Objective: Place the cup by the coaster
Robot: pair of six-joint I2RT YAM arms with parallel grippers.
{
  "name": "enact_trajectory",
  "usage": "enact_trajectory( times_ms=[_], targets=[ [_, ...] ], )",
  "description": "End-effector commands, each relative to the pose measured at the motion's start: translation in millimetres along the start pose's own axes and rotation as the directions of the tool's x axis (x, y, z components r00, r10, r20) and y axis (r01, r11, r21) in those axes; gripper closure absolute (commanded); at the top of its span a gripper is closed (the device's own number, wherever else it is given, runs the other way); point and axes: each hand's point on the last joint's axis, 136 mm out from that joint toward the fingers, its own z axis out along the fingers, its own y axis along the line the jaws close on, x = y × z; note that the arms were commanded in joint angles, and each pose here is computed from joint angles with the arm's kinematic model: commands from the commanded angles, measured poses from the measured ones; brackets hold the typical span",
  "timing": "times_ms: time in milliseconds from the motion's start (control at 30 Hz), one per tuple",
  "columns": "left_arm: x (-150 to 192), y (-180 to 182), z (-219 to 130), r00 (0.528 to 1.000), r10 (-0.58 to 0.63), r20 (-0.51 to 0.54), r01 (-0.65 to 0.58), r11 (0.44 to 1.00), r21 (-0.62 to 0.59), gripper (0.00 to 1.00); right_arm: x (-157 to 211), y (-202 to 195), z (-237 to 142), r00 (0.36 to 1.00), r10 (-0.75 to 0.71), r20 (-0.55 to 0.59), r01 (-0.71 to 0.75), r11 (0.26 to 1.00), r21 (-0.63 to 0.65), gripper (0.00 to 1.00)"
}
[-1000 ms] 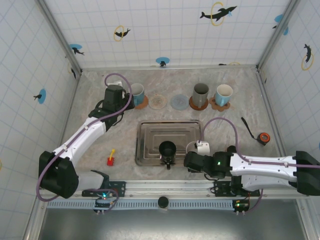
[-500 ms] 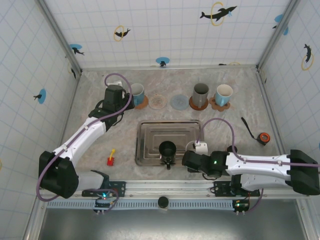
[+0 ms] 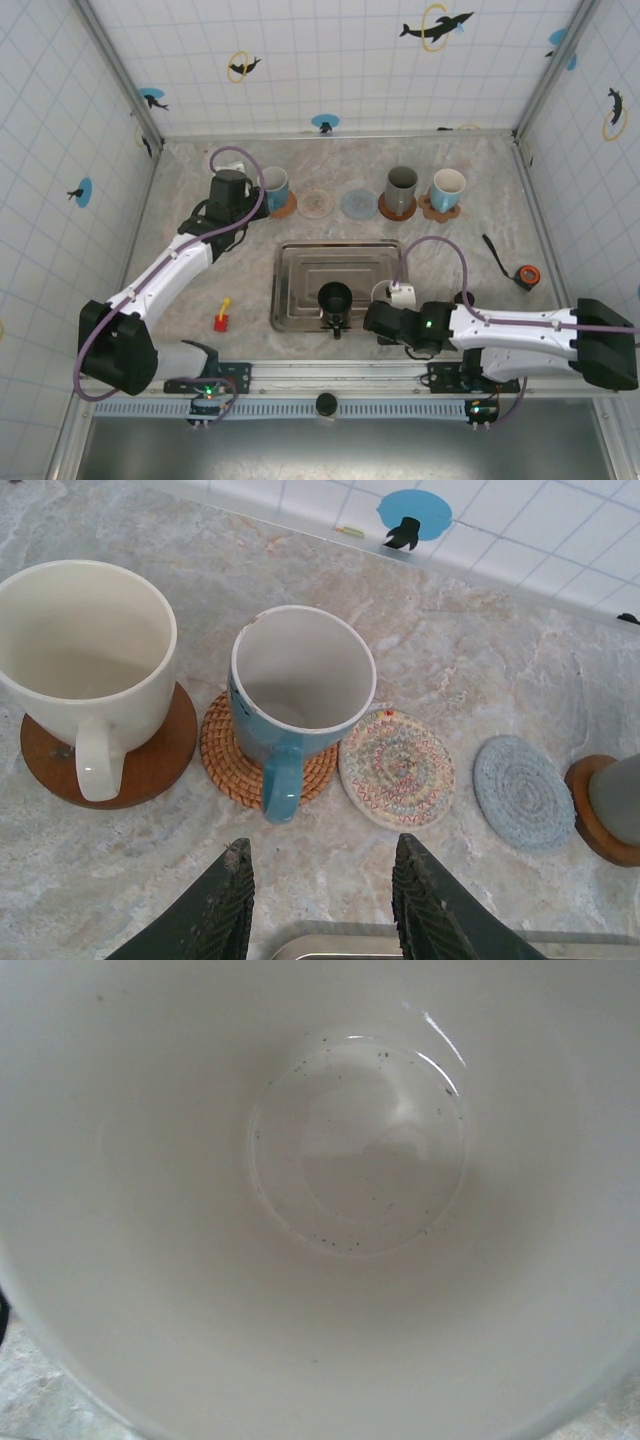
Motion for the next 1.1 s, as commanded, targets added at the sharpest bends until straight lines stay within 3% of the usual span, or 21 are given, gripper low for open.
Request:
enact_trajectory(
  times_ms=[0, 300, 1067],
  targets=[
    [-0.8, 1.0, 1.4, 1.000, 0.022, 0.000, -0.022, 1.000, -0.016, 0.61, -3.9, -12.3, -1.7, 0.999, -0.029, 0.013, 0.028, 0.997, 0.072, 0.78],
    [-3.2, 4.5, -0.4, 1.000, 0.021, 0.009, -0.021, 0.999, -0.031, 0.61, -7.7, -12.7, -4.8, 0.998, -0.065, 0.012, 0.063, 0.992, 0.107, 1.00],
    [-5.9, 5.9, 0.3, 0.999, 0.023, 0.027, -0.022, 0.999, -0.045, 0.61, -43.0, -5.2, -25.3, 0.990, -0.089, 0.105, 0.080, 0.993, 0.091, 1.00]
  ],
)
